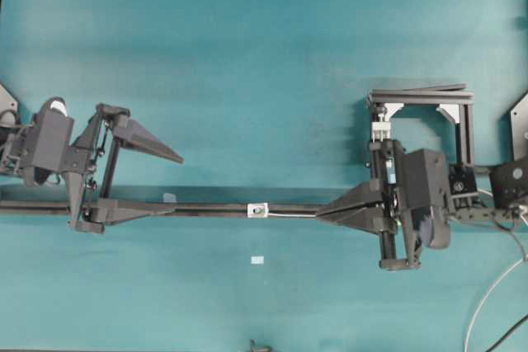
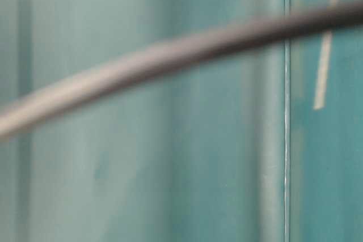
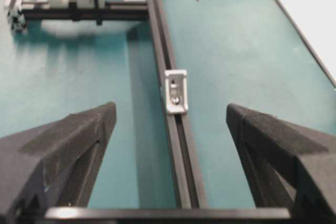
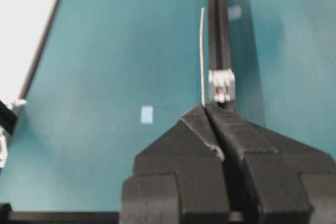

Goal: Insert the wire through the hole in the metal fitting marked with a red label.
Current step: 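Carry the wire with the right gripper down to the rail, tip toward the fitting, then push the wire tip with the right gripper into the red-ringed hole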

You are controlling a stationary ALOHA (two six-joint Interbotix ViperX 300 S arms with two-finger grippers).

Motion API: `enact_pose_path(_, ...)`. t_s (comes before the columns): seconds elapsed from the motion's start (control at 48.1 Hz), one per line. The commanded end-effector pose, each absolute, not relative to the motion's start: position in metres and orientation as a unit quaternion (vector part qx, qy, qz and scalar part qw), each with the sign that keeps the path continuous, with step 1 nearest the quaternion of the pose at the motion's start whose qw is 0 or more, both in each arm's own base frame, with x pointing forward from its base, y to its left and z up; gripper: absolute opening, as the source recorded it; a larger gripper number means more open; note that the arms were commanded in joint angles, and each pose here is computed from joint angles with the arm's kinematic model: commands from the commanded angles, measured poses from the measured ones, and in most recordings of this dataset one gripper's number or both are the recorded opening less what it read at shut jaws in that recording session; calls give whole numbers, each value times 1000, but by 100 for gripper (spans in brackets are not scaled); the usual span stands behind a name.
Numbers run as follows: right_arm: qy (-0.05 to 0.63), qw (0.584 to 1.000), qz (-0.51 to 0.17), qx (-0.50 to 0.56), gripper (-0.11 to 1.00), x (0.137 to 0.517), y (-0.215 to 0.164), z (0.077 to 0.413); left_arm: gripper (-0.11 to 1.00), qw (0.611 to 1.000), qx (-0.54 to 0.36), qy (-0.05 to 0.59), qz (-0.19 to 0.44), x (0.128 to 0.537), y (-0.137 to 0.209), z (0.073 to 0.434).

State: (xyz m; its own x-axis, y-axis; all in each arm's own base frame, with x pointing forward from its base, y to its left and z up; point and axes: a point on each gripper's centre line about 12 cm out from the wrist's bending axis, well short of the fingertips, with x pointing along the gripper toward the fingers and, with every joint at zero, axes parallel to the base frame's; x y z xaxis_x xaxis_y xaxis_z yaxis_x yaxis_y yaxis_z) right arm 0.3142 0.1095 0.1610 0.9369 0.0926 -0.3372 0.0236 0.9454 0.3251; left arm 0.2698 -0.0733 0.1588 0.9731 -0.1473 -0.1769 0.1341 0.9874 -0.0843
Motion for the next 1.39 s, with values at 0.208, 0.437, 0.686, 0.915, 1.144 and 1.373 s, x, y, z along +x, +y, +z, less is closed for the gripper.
enact_pose_path(0.208, 177, 971, -4, 160, -1, 315, 113, 148, 54, 994, -27, 85, -70, 287, -84, 142)
enact_pose_path(0.437, 196, 967, -1, 161, -1, 310, 121, 132, 54, 994, -22, 86, -68, 292, -88, 129)
enact_pose_path(0.686, 211, 962, -10, 175, -1, 302, 118, 120, 54, 993, -27, 96, -65, 293, -87, 117)
enact_pose_path(0.915, 215, 961, -11, 174, -1, 300, 117, 117, 54, 993, -34, 96, -62, 295, -88, 105)
enact_pose_path(1.144, 220, 960, -11, 171, -1, 301, 118, 114, 54, 993, -35, 87, -67, 295, -92, 102)
enact_pose_path(1.373, 220, 960, -12, 171, -1, 300, 117, 113, 54, 993, -35, 86, -67, 295, -92, 102)
